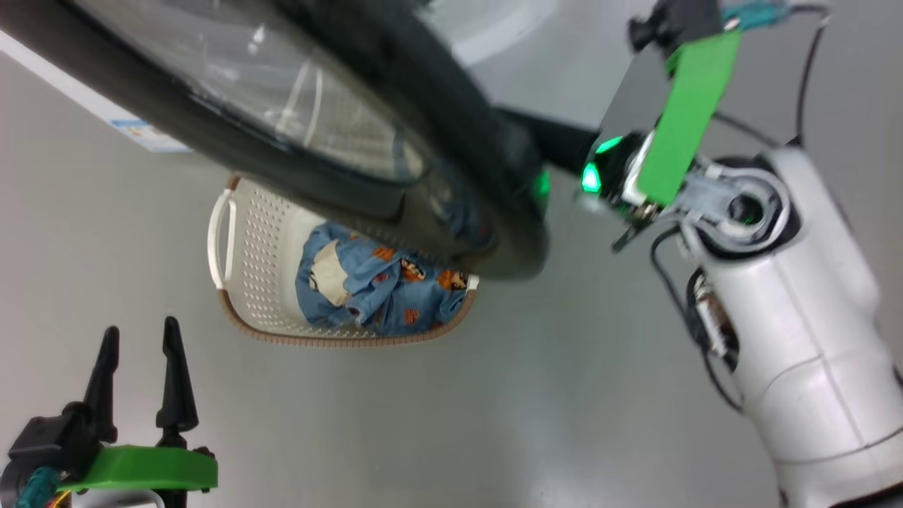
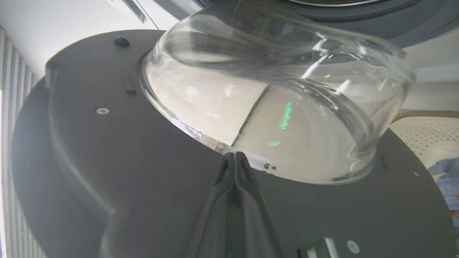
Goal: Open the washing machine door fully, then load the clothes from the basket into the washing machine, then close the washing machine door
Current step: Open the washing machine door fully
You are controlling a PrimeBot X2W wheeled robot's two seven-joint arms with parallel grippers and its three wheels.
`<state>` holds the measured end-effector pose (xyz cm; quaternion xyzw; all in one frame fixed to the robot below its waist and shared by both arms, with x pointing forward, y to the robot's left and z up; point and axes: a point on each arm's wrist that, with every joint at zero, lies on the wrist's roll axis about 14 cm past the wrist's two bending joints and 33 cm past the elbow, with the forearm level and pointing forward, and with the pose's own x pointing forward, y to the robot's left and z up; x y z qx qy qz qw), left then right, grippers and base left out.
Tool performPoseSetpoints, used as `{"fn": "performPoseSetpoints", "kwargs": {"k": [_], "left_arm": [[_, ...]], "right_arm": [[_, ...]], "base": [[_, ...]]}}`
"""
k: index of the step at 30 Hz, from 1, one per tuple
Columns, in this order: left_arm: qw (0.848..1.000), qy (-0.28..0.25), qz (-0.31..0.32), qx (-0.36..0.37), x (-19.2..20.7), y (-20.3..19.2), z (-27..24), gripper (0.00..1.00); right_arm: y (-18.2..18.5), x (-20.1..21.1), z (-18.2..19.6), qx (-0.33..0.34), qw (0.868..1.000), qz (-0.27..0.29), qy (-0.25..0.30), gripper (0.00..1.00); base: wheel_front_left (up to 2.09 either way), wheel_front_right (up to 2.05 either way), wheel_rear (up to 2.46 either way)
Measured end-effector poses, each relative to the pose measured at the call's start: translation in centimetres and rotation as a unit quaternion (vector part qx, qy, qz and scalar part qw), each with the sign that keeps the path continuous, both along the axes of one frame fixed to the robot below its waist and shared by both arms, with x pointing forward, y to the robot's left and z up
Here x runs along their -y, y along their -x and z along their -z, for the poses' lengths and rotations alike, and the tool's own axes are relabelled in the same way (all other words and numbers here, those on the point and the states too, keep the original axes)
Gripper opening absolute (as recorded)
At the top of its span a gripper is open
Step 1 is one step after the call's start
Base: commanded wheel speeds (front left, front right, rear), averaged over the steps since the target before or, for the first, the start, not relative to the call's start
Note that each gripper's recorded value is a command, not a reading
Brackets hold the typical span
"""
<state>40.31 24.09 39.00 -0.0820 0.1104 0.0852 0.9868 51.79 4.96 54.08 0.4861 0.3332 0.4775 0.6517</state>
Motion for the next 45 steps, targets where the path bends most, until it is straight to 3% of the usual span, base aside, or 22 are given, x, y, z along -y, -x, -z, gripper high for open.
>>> {"fn": "performPoseSetpoints", "kwargs": {"k": [12,22,34,45], "left_arm": [[0.999,0.015,-0.005,0.032,0.2,2.0,-2.8,1.00],[0.996,0.044,-0.044,0.062,-1.3,5.7,-5.0,1.00],[0.990,0.049,-0.086,0.098,-3.5,8.2,-7.2,1.00],[0.989,0.049,-0.095,0.104,-3.9,9.1,-7.5,1.00]], "right_arm": [[7.9,-3.3,-1.4,-0.004,0.998,-0.059,-0.005,0.00],[15.1,-8.5,-2.5,-0.022,0.991,-0.125,-0.030,0.00],[18.7,-12.0,-3.4,-0.020,0.986,-0.159,-0.038,0.00],[18.7,-12.2,-3.7,-0.015,0.991,-0.129,-0.037,0.00]], "base": [[0.00,0.00,0.00],[0.00,0.00,0.00],[0.00,0.00,0.00],[0.00,0.00,0.00]]}}
